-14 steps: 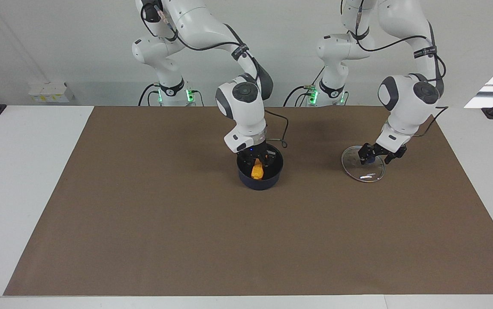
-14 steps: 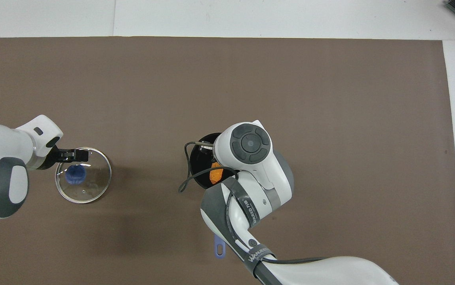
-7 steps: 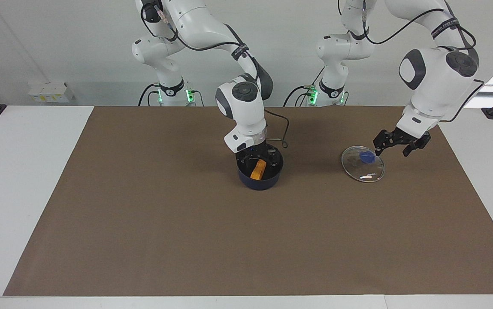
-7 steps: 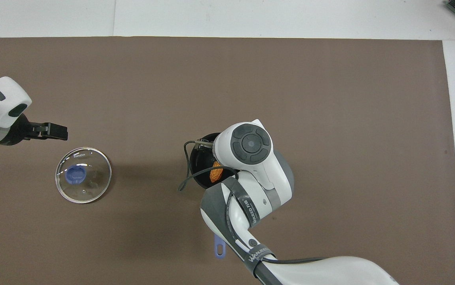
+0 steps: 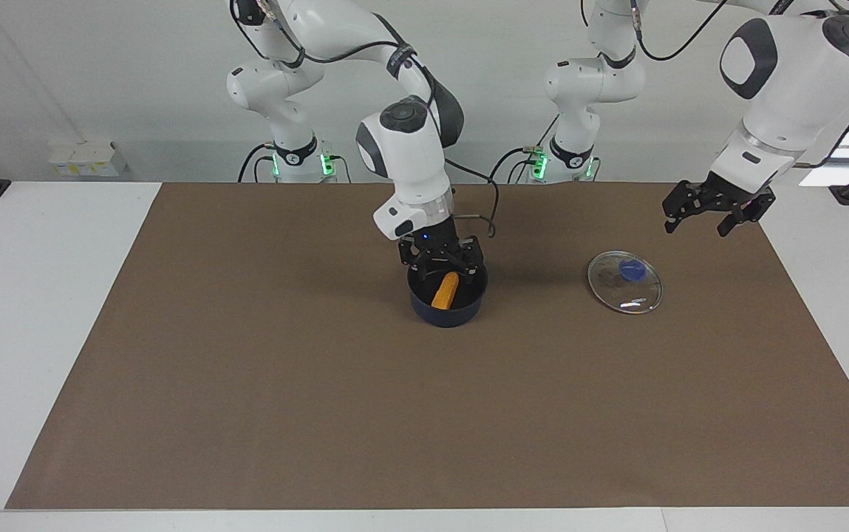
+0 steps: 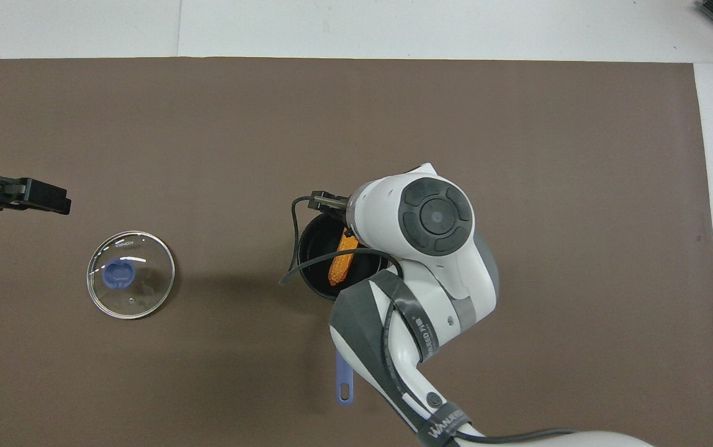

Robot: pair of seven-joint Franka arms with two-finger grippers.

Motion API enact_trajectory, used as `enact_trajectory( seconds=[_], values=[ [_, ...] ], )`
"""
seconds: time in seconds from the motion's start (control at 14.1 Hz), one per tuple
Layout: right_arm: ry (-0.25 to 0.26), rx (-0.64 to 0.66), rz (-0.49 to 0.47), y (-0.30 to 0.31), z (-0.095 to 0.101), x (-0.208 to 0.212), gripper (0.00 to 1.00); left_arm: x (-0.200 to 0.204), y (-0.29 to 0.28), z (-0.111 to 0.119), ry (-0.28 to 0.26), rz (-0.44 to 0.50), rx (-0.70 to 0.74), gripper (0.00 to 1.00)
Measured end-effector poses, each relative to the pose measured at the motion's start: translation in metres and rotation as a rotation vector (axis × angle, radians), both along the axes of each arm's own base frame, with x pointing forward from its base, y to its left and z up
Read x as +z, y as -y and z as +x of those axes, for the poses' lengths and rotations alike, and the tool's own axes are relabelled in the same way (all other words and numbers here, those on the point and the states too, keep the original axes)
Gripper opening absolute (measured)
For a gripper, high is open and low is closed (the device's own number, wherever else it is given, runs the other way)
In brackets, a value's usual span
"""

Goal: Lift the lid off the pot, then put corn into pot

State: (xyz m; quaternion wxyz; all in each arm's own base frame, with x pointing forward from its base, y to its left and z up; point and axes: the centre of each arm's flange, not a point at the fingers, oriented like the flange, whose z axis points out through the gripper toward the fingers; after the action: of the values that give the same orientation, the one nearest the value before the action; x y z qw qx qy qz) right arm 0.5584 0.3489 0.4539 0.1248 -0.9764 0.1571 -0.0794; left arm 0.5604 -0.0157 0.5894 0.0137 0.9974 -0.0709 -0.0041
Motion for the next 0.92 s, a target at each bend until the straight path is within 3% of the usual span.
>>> enact_trajectory(
  seconds=[0.28,0.5,0.92],
  values=[
    [-0.001,-0.065,-0.008,0.073,0.012,0.054,1.00,0.030,-0.001,-0.003,-0.005,0.001,-0.017,1.00],
    [-0.007,-0.081,-0.022,0.146,0.015,0.093,1.00,0.029,-0.001,-0.003,-0.010,0.002,-0.016,1.00],
    [-0.057,-0.031,-0.066,0.278,-0.012,0.148,1.00,0.028,-0.004,-0.003,-0.018,0.002,-0.011,1.00]
  ],
)
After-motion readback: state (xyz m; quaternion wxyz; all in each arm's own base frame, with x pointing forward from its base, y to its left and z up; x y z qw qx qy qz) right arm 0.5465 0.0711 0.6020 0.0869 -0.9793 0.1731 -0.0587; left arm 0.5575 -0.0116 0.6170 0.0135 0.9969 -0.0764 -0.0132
